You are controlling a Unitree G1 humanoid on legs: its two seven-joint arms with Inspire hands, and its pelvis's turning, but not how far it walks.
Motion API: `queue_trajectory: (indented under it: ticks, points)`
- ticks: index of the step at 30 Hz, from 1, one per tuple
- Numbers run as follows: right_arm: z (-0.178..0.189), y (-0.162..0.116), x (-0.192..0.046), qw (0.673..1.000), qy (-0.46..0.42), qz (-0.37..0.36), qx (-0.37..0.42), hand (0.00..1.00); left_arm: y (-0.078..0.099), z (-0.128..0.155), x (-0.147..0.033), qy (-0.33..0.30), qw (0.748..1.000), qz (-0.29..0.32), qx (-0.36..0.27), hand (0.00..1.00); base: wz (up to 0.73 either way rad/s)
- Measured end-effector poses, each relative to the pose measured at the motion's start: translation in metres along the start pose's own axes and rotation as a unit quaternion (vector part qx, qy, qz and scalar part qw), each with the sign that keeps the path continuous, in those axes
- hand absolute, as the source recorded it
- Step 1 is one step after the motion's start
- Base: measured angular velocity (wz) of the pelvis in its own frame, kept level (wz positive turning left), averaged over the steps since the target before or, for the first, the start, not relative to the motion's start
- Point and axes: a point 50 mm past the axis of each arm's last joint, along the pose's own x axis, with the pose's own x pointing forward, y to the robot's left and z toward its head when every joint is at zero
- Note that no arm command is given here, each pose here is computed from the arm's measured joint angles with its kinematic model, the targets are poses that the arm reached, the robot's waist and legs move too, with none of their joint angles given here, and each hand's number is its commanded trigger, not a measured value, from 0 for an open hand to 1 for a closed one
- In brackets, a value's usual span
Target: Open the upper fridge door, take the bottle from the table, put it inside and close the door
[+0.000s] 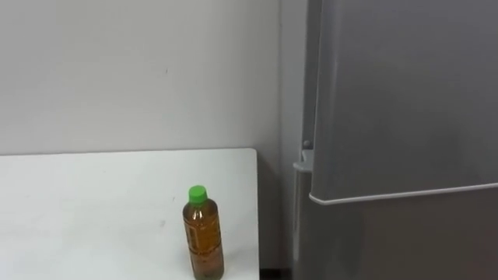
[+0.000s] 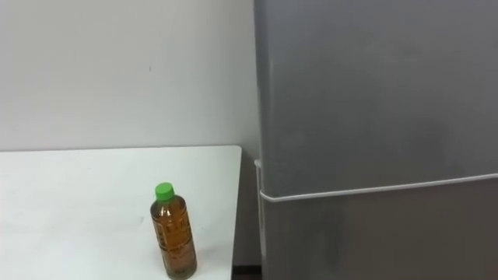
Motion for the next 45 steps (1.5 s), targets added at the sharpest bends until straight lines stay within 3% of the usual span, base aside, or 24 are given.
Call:
queue_trajectory:
  ticks: [4, 9, 16, 21, 28, 36, 45]
  points:
    - [0.005, 0.003, 0.001, 1.000, -0.001, 0.009, 0.002, 0.00, -0.018, 0.006, -0.001, -0.015, 0.999, -0.051, 0.002, 0.00, 0.03]
    - [0.007, 0.004, 0.002, 1.000, -0.002, 0.014, 0.003, 0.00, -0.053, 0.008, -0.007, -0.015, 0.988, -0.151, -0.039, 0.00, 0.00]
    - [0.011, 0.010, 0.003, 1.000, -0.003, 0.024, -0.004, 0.00, -0.079, -0.007, -0.023, 0.026, 0.970, -0.236, -0.047, 0.00, 0.00]
    - [0.015, 0.014, 0.004, 1.000, -0.007, 0.030, -0.005, 0.00, -0.098, -0.010, -0.042, 0.046, 0.946, -0.313, -0.069, 0.00, 0.00]
    - [0.018, 0.016, 0.005, 0.999, -0.003, 0.031, -0.019, 0.00, -0.129, -0.003, -0.050, 0.034, 0.908, -0.406, -0.095, 0.00, -0.03]
    - [0.022, 0.019, 0.006, 0.999, -0.002, 0.035, -0.039, 0.00, -0.146, -0.010, -0.069, 0.063, 0.863, -0.490, -0.107, 0.00, -0.05]
    - [0.023, 0.025, 0.007, 0.998, 0.001, 0.044, -0.036, 0.00, -0.156, -0.019, -0.086, 0.097, 0.826, -0.544, -0.111, 0.00, 0.00]
